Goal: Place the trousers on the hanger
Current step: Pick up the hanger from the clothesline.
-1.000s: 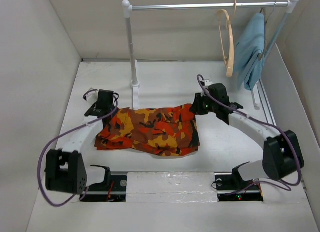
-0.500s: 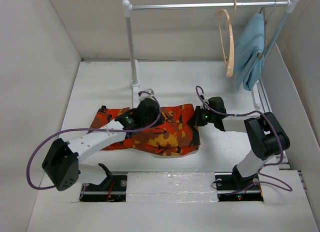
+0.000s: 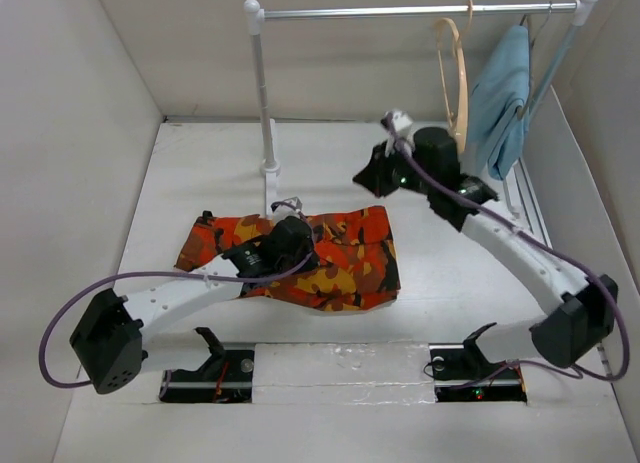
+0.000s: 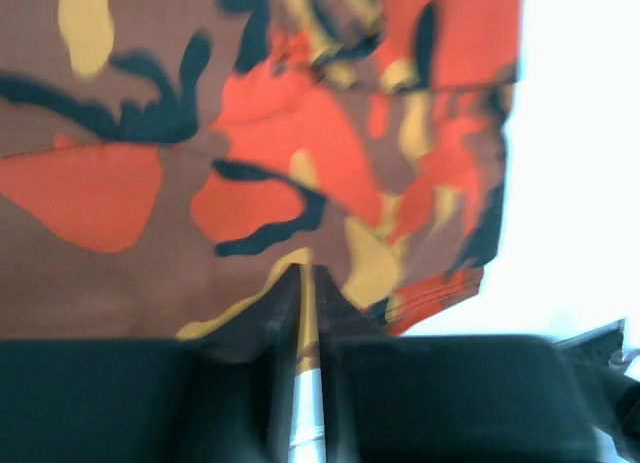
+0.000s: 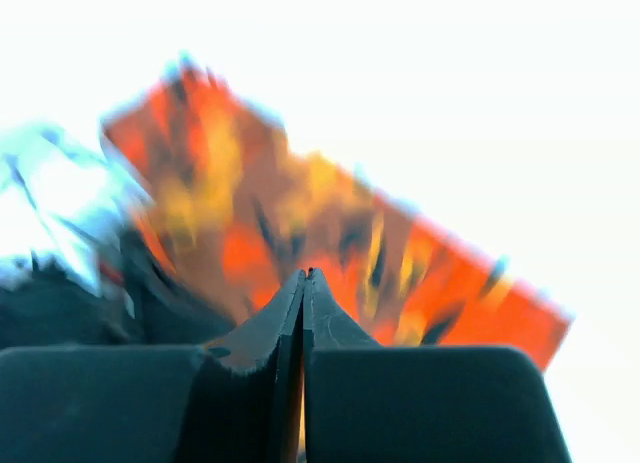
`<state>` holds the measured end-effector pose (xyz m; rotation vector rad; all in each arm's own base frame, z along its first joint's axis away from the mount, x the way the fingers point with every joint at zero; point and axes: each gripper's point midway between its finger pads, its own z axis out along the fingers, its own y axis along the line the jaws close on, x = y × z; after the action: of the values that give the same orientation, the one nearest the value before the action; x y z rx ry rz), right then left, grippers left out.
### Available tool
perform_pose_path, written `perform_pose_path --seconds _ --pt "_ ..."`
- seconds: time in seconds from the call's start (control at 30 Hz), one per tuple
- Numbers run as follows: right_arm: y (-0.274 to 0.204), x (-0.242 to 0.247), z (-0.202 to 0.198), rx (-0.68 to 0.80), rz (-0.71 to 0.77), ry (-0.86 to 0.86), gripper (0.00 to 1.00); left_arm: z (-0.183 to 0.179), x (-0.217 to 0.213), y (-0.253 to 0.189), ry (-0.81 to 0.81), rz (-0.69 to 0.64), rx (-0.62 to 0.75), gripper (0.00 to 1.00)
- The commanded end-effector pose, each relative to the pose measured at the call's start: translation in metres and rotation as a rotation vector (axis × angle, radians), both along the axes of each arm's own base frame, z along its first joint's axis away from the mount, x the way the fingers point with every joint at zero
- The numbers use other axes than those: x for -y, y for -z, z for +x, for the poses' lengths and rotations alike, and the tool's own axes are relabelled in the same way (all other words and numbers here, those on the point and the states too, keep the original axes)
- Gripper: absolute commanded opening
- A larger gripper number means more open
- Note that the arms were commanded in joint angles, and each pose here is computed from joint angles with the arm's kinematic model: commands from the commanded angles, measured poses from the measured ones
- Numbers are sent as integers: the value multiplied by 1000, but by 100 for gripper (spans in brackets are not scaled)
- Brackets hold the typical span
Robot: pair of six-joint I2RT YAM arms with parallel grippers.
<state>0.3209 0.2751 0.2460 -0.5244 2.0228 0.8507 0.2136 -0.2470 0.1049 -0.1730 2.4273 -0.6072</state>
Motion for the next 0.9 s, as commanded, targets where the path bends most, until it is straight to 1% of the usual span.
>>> perform_pose_path --seconds 0.0,0.07,0.1,0.17,0.2,0.23,0.27,0.3,0.33,0.37,0.4,0.43,0.47,0.5,0.57,0.6,0.63,0.7,0.73,0.77,0.8,0.87 --pt "-122 41 8 317 -50 77 0 21 9 -57 3 -47 141 0" --pt "-162 68 13 386 -61 151 0 21 14 -66 48 -31 162 0" --pt "-198 92 20 477 -70 212 0 20 20 -77 62 -39 183 0" --pt "-216 119 29 515 -119 292 0 21 23 -84 72 -47 187 0" --pt "-245 133 29 580 -131 327 0 21 29 -96 78 -76 194 0" --pt "-245 152 34 566 -172 368 8 21 30 -98 77 -82 187 0" --pt "-243 163 47 553 -210 413 20 22 31 -104 69 -101 191 0" --pt "-248 173 51 553 -228 452 32 23 32 -106 54 -113 189 0" --pt "-257 190 53 559 -240 507 55 24 33 -109 52 -126 202 0" --pt "-251 202 64 539 -270 564 64 23 34 -109 61 -130 207 0" --pt "-248 210 69 522 -283 586 69 21 36 -107 84 -133 203 0" --pt "-245 216 72 502 -297 599 72 20 37 -107 100 -131 205 5" --pt "-240 219 77 486 -306 605 74 18 37 -109 109 -137 207 10" --pt "-224 222 90 443 -326 605 74 14 38 -104 126 -140 197 23" --pt "-209 217 96 397 -347 586 75 12 35 -107 122 -156 207 34" --pt "-203 223 100 380 -370 617 75 10 32 -103 121 -154 207 44" --pt "-205 222 102 394 -370 627 76 9 31 -102 122 -156 207 46" --pt "-192 229 107 370 -374 663 75 6 28 -102 122 -162 208 47" --pt "-194 229 109 383 -360 676 71 4 27 -100 125 -160 202 47" --pt "-185 230 113 365 -356 675 68 2 25 -99 126 -158 197 47" --pt "-182 229 113 358 -352 669 68 1 24 -96 125 -154 193 47" --pt "-177 226 117 353 -348 659 62 -1 22 -93 123 -153 184 46"
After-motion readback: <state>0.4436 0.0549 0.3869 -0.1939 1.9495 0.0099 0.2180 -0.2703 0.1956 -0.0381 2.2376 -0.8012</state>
